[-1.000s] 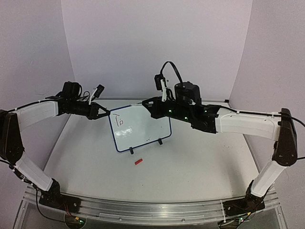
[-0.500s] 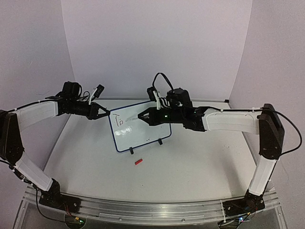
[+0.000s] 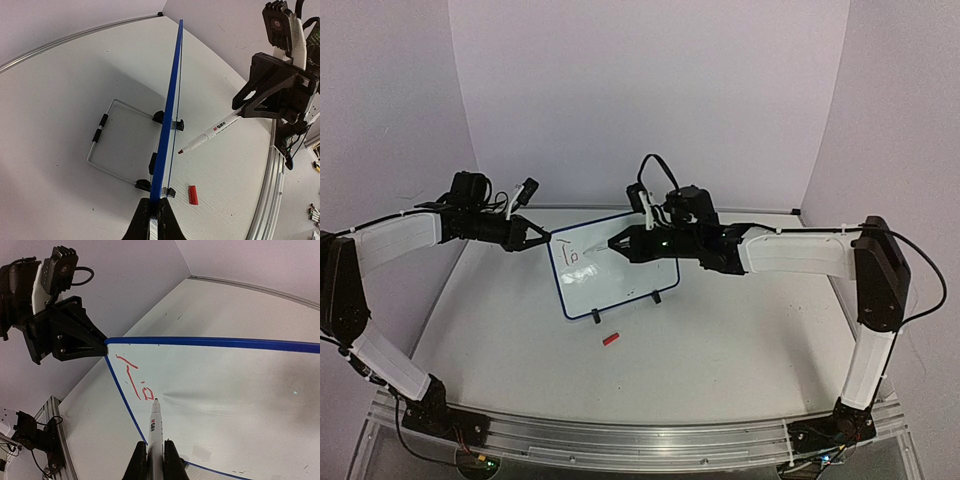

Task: Write a sentence on the whiteboard

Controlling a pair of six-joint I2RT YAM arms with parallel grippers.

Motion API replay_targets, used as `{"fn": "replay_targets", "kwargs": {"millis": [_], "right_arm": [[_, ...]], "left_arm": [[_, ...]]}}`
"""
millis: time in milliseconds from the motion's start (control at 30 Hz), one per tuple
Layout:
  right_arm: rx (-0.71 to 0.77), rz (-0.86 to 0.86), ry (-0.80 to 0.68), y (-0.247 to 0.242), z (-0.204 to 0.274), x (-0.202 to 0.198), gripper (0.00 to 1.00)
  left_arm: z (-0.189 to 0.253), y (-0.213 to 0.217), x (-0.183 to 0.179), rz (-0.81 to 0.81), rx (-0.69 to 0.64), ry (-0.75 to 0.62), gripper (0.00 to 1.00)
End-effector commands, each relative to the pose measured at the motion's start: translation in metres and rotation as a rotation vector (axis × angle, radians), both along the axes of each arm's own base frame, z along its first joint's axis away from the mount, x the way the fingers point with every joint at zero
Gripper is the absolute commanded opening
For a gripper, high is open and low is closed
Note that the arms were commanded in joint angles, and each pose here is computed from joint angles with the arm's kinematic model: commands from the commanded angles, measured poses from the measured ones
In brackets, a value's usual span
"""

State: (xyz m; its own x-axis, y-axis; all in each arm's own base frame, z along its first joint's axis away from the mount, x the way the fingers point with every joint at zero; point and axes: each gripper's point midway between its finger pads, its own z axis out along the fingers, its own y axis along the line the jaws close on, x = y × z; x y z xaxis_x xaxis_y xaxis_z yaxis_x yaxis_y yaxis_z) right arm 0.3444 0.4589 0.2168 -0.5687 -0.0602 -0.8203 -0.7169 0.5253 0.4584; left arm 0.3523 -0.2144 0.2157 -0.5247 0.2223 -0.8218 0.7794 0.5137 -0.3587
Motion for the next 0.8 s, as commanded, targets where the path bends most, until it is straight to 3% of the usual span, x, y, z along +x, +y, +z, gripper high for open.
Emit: {"fn": "replay_targets", "kwargs": {"millis": [0,767], "right_arm": [[0.002,-0.016,-0.016,-0.003,0.002,-0.002,0.00],[0.017,-0.010,-0.025,0.008,0.000,0.005,0.00]], "left_arm": [[0.017,-0.002,-0.002,-0.010,-0.010,-0.049,0.00],[0.021,-0.002,-0.005,-0.009,-0.005,-0.063,0.00]]}}
